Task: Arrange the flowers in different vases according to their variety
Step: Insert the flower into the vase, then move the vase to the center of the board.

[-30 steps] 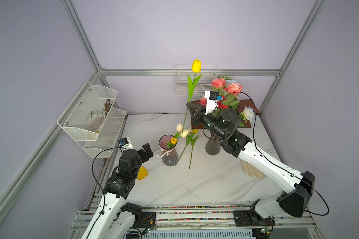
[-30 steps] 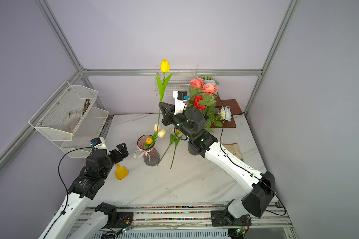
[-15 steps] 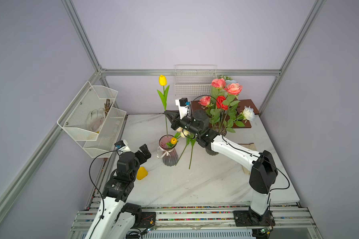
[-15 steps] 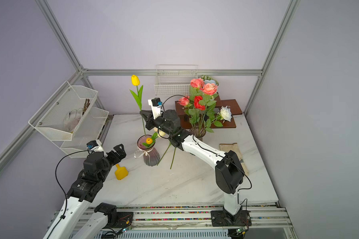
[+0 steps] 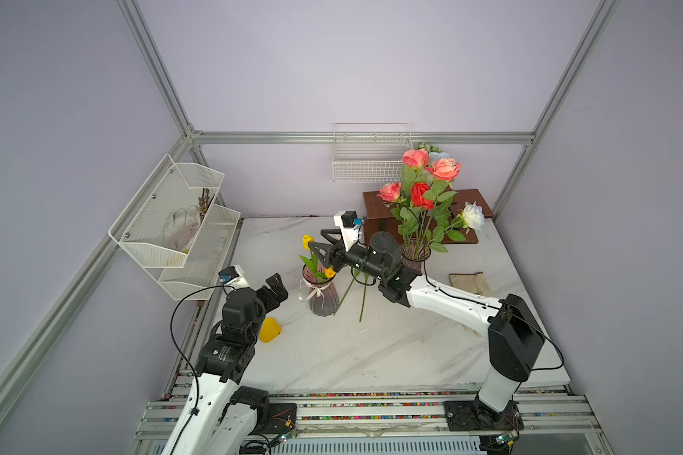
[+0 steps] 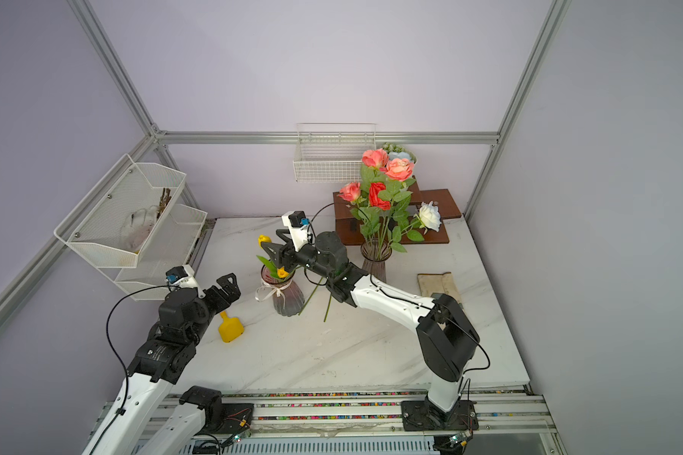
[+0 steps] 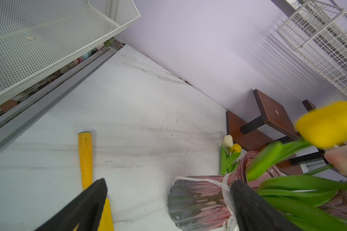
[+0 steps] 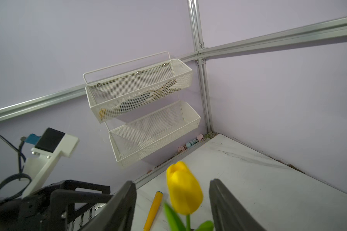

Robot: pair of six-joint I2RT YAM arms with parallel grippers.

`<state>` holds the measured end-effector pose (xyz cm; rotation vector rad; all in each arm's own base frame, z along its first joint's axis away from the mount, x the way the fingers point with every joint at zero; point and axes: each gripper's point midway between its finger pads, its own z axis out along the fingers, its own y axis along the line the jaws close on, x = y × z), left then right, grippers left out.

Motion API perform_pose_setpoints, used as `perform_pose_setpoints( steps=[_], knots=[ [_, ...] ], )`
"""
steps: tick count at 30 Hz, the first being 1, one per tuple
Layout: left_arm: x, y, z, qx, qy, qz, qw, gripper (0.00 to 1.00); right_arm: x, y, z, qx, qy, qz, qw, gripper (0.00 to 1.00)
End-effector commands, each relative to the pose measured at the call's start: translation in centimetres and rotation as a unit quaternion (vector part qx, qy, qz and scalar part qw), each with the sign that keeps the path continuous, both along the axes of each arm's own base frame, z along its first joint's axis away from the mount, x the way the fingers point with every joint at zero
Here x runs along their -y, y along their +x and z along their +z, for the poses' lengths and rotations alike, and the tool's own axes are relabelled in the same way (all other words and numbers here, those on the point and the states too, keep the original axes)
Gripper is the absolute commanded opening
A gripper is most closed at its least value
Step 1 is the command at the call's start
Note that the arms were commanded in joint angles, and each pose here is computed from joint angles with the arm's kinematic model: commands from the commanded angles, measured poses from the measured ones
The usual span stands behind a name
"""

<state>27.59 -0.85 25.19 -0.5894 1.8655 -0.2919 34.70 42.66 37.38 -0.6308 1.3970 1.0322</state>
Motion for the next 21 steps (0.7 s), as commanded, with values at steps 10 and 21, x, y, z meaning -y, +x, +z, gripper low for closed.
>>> perform_pose_setpoints(
  steps=[10,21],
  knots=[
    [0.6,-2.1,-2.9,-0.010,-0.043,-0.017,0.999,1.00,10.5,-6.4,2.3,-0.040,-0.009,-0.075,0.996,0.70],
    [1.7,-2.9,-6.6,-0.041,-0.064,-0.042,0.996,1.00,11.1,-8.9,-13.1,-0.169,-0.022,-0.031,0.985,0.39]
  ],
)
